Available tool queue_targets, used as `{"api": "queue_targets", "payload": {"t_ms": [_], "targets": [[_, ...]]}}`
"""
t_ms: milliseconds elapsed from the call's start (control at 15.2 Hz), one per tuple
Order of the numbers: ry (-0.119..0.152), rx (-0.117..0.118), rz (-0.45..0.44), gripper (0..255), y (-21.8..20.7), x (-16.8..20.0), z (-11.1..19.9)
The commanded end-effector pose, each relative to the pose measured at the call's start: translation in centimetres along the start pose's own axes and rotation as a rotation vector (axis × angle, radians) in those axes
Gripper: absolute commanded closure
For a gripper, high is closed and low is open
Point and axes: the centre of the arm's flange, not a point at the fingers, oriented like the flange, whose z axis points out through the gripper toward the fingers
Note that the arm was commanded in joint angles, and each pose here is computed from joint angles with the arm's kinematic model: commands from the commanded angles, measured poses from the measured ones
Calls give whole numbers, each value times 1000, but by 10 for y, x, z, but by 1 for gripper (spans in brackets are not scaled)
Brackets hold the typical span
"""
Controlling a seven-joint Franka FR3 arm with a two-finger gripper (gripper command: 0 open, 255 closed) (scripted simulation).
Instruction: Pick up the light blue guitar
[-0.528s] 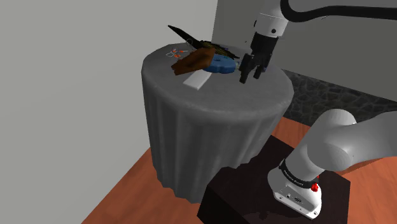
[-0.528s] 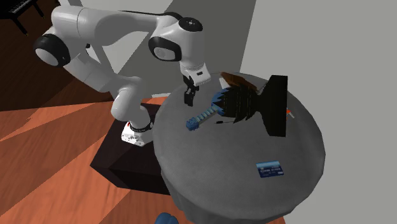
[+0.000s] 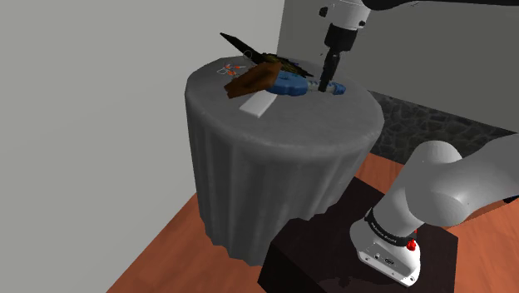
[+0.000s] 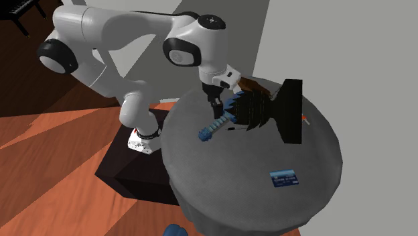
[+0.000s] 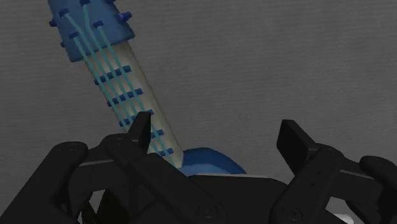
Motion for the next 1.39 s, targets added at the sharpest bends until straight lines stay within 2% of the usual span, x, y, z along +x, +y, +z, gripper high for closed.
{"api": "queue_targets", "payload": {"t_ms": [0,132,726,792,1320], "targets": [[10,-20,-213,0,17,13,-8],[21,-36,-387,0,28,28,-17],[21,-36,-387,0,29,26,23],[21,-36,-387,255,29,26,24],[21,-36,-387,255,30,26,24]]}}
